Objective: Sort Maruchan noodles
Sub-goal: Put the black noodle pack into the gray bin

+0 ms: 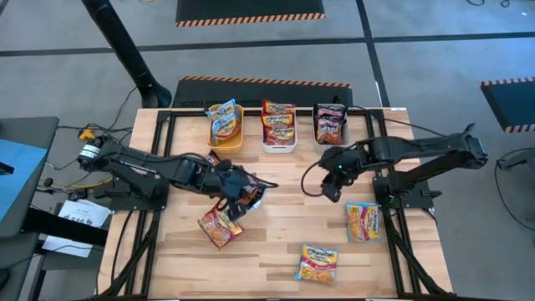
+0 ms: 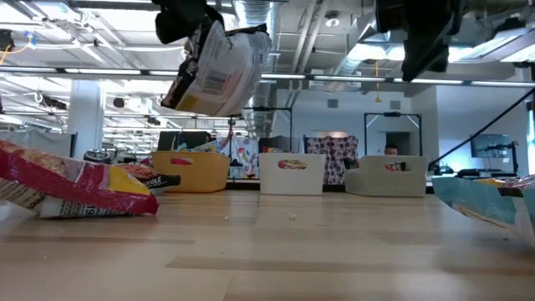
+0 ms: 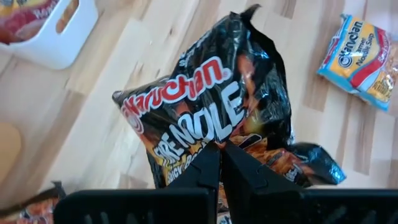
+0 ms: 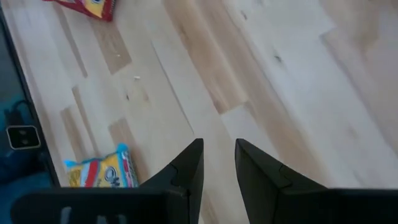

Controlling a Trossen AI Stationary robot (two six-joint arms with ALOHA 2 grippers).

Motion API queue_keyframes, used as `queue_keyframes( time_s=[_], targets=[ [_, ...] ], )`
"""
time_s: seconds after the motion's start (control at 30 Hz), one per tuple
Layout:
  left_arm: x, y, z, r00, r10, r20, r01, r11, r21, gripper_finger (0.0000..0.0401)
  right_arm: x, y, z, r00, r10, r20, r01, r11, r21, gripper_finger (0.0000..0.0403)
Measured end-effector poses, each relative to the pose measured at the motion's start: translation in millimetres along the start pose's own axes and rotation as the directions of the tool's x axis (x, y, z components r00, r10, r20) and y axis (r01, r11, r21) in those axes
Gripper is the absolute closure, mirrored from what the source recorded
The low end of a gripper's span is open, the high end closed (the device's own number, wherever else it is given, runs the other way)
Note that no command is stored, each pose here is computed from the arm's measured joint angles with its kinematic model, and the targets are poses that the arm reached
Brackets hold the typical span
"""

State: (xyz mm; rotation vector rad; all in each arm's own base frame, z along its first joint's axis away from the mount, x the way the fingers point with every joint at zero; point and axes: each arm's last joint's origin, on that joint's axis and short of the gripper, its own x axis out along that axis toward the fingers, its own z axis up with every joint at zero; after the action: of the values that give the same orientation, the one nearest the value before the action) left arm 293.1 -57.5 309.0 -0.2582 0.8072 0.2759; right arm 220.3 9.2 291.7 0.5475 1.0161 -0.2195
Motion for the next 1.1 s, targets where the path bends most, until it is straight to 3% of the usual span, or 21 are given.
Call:
queue_keyframes(
  time_s=[0.27, 0.53, 0.87, 1.1],
  targets=[
    [2, 5, 6, 1.000, 0.004, 0.028, -0.004, 1.000, 0.028, 0.0401, 36, 1, -18, 0.995, 0.082, 0.057, -0.085, 0.995, 0.054, 0.0285],
    [2, 7, 7, 1.000, 0.007, 0.028, -0.008, 1.000, 0.025, 0.0401, 56, 10, -24, 0.951, 0.233, 0.202, -0.264, 0.954, 0.143, 0.0285],
    [2, 7, 6, 1.000, 0.008, 0.024, -0.009, 0.999, 0.032, 0.0401, 60, 15, -8, 0.880, 0.320, 0.350, -0.386, 0.912, 0.136, 0.0281],
    [2, 7, 6, 0.999, 0.024, 0.033, -0.025, 0.999, 0.042, 0.0401, 54, 8, 7, 0.833, 0.328, 0.446, -0.421, 0.898, 0.125, 0.0237]
  ],
)
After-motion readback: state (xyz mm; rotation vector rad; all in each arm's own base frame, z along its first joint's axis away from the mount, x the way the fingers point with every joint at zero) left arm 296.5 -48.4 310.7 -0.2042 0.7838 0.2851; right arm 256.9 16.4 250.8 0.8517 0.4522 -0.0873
